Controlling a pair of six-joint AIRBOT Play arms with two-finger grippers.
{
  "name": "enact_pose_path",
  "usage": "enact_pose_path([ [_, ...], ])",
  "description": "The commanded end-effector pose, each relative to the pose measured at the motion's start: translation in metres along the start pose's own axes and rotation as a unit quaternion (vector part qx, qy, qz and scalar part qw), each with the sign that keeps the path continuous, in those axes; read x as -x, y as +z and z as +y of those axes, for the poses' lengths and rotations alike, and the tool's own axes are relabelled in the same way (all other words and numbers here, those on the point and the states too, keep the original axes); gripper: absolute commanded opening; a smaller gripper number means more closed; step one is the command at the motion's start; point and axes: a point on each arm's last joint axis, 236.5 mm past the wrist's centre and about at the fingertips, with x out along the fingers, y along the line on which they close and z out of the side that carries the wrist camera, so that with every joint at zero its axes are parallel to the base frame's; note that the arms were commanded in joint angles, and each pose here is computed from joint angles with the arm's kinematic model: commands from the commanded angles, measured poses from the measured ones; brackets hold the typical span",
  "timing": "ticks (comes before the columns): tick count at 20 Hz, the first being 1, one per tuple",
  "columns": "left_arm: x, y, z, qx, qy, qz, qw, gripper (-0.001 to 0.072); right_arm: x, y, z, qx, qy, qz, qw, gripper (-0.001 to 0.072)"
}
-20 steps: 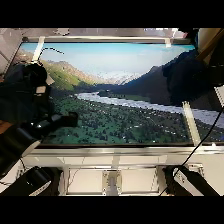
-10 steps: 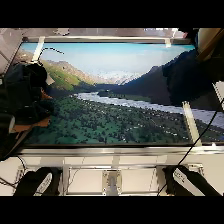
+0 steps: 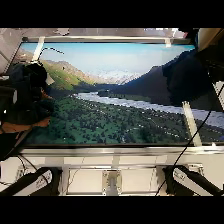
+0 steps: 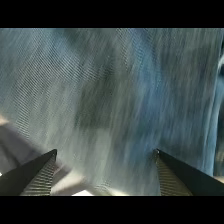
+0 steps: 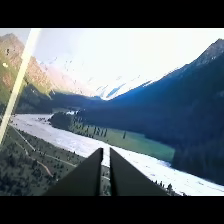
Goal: Fold the clothes and pants, and hang the long-sleeved shirts on hangers.
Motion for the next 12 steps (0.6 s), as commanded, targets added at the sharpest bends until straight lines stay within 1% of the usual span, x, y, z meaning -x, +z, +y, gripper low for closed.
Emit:
enact_pose_path([
  [1, -0.028, 0.020, -0.022, -0.002, -0.016, 0.007, 1.000, 0.0705, -0.009, 0.003, -0.010, -0.002, -0.009, -0.002, 1.000, 0.0217],
  [4, -0.040, 0.017, -0.052, 0.012, -0.062, 0.021, 0.998, 0.0705, -0.014, 0.001, -0.014, -0.005, -0.010, 0.006, 1.000, 0.0278],
  [7, -0.040, 0.025, -0.063, 0.023, -0.085, 0.007, 0.996, 0.0704, -0.014, 0.010, -0.017, -0.005, -0.015, -0.014, 1.000, 0.0278],
  [8, -0.040, 0.026, -0.064, 0.023, -0.086, 0.004, 0.996, 0.0655, -0.014, 0.015, -0.018, -0.005, -0.017, -0.024, 1.000, 0.0278],
  [9, -0.040, 0.026, -0.063, 0.023, -0.085, 0.004, 0.996, 0.0413, -0.013, 0.019, -0.019, -0.005, -0.019, -0.032, 0.999, 0.0278],
  [10, -0.040, 0.026, -0.063, 0.022, -0.084, 0.003, 0.996, 0.0014, -0.013, 0.021, -0.019, -0.005, -0.020, -0.037, 0.999, 0.0277],
  [12, -0.036, 0.028, -0.061, -0.004, -0.085, -0.003, 0.996, 0.0022, -0.013, 0.025, -0.020, -0.005, -0.023, -0.046, 0.999, 0.0274],
])
